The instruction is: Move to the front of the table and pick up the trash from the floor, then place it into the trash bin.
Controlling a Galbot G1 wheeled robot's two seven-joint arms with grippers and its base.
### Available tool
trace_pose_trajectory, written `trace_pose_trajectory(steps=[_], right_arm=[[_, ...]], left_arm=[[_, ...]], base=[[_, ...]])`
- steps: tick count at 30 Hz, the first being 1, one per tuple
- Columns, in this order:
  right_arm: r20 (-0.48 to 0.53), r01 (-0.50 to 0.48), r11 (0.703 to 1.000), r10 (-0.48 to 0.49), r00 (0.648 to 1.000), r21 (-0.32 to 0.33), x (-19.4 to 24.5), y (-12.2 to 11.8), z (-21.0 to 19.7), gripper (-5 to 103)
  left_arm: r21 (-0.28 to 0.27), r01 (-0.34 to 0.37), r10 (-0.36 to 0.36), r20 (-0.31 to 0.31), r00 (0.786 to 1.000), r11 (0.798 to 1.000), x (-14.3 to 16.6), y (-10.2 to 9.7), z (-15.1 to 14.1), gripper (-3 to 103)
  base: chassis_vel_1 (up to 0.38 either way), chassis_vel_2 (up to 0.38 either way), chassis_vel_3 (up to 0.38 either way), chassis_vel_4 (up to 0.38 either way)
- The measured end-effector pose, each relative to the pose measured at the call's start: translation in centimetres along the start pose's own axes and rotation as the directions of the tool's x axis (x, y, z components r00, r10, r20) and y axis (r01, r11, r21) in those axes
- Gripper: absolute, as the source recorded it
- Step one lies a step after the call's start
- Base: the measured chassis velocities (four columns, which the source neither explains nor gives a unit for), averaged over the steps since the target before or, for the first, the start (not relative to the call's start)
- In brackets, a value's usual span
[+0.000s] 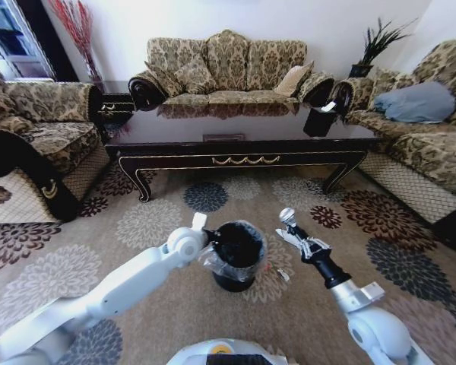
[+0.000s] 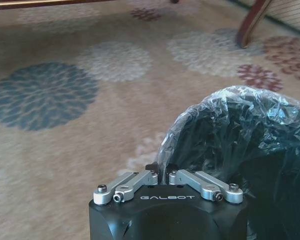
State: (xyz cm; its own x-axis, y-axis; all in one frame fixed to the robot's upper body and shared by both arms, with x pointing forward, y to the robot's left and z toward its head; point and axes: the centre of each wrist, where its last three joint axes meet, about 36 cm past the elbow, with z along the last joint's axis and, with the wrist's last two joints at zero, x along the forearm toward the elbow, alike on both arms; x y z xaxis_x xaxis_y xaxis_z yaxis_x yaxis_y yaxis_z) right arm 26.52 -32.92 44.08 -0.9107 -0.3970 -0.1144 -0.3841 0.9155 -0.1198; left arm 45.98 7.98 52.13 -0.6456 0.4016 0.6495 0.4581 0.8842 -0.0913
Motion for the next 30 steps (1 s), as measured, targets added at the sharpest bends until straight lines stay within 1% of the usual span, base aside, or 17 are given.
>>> trace_pose_trajectory(steps=[2,7,8,9,10,13,14,15,17,19,22,23,24,26,28,30], right_arm=[[-0.010,0.020,1.000,-0.020,1.000,-0.006,0.3,0.7,0.1,2],[-0.022,0.040,0.999,-0.040,0.999,0.000,0.6,1.8,0.6,2],[-0.024,0.044,0.999,-0.044,0.999,0.000,0.7,2.1,0.8,-1],[-0.025,0.049,0.999,-0.048,0.999,0.001,0.7,2.3,0.8,3],[-0.025,0.055,0.998,-0.055,0.998,0.005,0.8,2.4,0.9,10],[-0.025,0.068,0.998,-0.067,0.997,0.012,0.8,2.7,0.8,10],[-0.023,0.072,0.997,-0.072,0.997,0.013,0.9,2.8,0.8,3],[-0.021,0.075,0.997,-0.075,0.997,0.016,0.9,2.9,0.8,5],[-0.017,0.088,0.996,-0.088,0.996,0.024,1.0,3.0,0.8,16],[-0.018,0.099,0.995,-0.098,0.995,0.034,1.1,2.9,0.9,16],[-0.024,0.111,0.993,-0.110,0.994,0.041,1.4,3.0,1.0,32],[-0.024,0.111,0.993,-0.110,0.994,0.041,1.4,3.0,1.0,32],[-0.026,0.113,0.993,-0.112,0.993,0.040,1.5,3.0,1.0,38],[-0.024,0.112,0.993,-0.112,0.993,0.038,1.5,3.1,1.1,48],[-0.023,0.110,0.993,-0.109,0.994,0.036,1.5,3.1,1.1,48],[-0.023,0.100,0.994,-0.099,0.995,0.032,1.6,3.1,1.4,60]], left_arm=[[-0.004,-0.004,0.004,-0.001,1.000,1.000,-0.3,-0.6,-0.2,4],[-0.007,-0.007,0.007,-0.007,1.000,1.000,-0.5,-0.9,-0.4,4],[-0.007,-0.009,0.009,-0.008,1.000,1.000,-0.5,-0.9,-0.5,4],[-0.007,-0.010,0.010,-0.009,1.000,1.000,-0.4,-1.0,-0.5,4],[-0.007,-0.011,0.011,-0.009,1.000,1.000,-0.4,-1.0,-0.5,4],[-0.009,-0.007,0.007,-0.015,1.000,1.000,-0.6,-1.0,-0.4,4],[-0.010,-0.006,0.005,-0.017,1.000,1.000,-0.7,-0.9,-0.3,4],[-0.010,-0.005,0.005,-0.018,1.000,1.000,-0.7,-0.9,-0.3,4],[-0.008,-0.010,0.010,-0.020,1.000,1.000,-0.8,-1.1,-0.2,4],[-0.007,-0.012,0.012,-0.020,1.000,1.000,-0.8,-1.2,-0.2,4],[-0.006,-0.014,0.014,-0.021,1.000,1.000,-0.8,-1.3,-0.1,4],[-0.006,-0.014,0.014,-0.021,1.000,1.000,-0.8,-1.3,-0.1,4],[-0.007,-0.013,0.013,-0.022,1.000,1.000,-0.9,-1.3,-0.1,4],[-0.006,-0.008,0.008,-0.023,1.000,1.000,-0.8,-1.1,0.1,4],[-0.003,-0.004,0.004,-0.023,1.000,1.000,-0.8,-0.9,0.1,4],[0.004,0.016,-0.016,-0.017,1.000,1.000,-0.5,-0.1,0.4,4]], base=[[0.000,0.000,0.000,0.000],[0.000,0.000,0.000,0.000],[0.000,0.000,0.000,0.000],[0.000,0.000,0.000,0.000],[0.000,0.000,0.000,0.000],[0.000,0.000,0.000,0.000],[0.000,0.000,0.000,0.000],[0.000,0.000,0.000,0.000],[0.000,0.000,0.000,0.000],[0.000,0.000,0.000,0.000],[0.000,0.000,0.000,0.000],[0.000,0.000,0.000,0.000],[0.000,0.000,0.000,0.000],[0.000,0.000,0.000,0.000],[0.000,0.000,0.000,0.000],[0.000,0.000,0.000,0.000]])
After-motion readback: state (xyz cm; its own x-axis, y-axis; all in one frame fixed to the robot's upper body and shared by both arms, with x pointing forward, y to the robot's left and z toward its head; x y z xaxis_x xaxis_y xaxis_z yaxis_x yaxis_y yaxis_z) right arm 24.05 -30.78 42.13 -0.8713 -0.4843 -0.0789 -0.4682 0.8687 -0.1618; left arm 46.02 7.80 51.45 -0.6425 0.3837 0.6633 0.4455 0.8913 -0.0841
